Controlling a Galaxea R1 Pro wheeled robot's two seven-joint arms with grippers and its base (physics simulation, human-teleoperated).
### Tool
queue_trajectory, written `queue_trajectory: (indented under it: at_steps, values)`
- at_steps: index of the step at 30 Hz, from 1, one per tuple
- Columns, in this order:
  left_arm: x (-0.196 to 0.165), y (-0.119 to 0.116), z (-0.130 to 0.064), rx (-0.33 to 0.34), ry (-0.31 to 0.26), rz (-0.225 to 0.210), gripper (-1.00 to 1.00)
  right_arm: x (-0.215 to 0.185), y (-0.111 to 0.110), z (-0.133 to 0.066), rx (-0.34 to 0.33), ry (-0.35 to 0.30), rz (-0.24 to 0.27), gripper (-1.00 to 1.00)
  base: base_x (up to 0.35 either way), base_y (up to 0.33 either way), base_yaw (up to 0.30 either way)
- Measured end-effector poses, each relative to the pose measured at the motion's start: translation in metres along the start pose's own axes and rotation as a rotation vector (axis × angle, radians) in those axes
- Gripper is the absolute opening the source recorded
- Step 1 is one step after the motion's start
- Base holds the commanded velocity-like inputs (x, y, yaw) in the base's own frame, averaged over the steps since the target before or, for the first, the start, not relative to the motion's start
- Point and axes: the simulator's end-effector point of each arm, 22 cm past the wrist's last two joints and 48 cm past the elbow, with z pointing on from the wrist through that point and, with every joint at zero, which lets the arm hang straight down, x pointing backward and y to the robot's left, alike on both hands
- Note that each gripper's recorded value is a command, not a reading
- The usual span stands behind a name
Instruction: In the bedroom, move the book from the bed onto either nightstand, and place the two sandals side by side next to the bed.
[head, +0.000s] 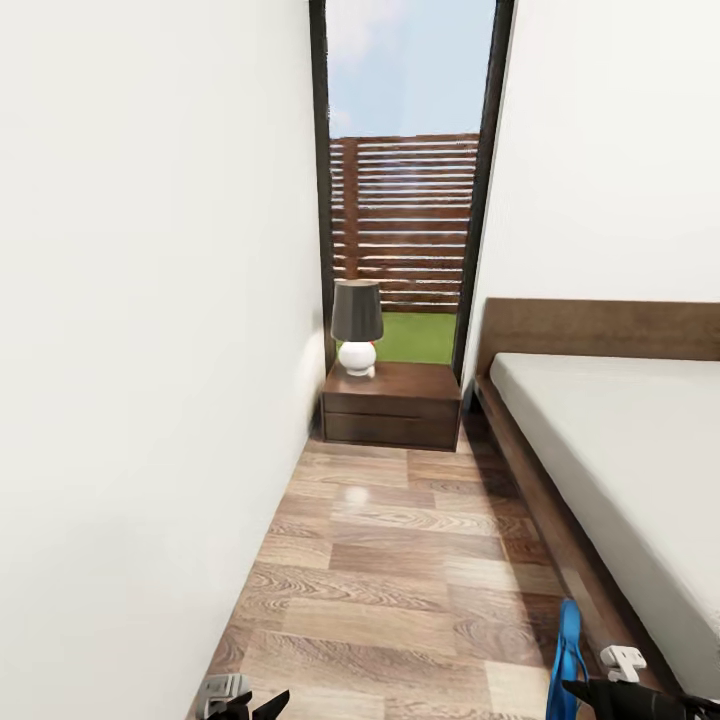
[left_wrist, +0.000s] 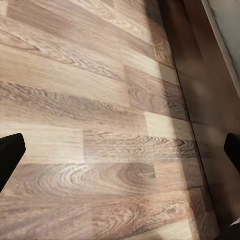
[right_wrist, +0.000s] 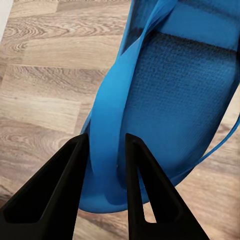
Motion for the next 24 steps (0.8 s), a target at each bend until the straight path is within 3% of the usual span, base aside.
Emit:
queue_trajectory:
  at_steps: [12,24]
  values:
    - [0.000,-0.002,0.000,0.007,0.001,0.001,1.00,0.000,0.000,0.000,0.001,0.000,-0.001,-1.00,0.000,0.000,-0.218]
    - [-0.010,-0.010,-0.004,0.007,0.001,0.001,1.00,-0.010,0.005,-0.008,0.002,0.000,0.000,-1.00,0.000,0.000,-0.014]
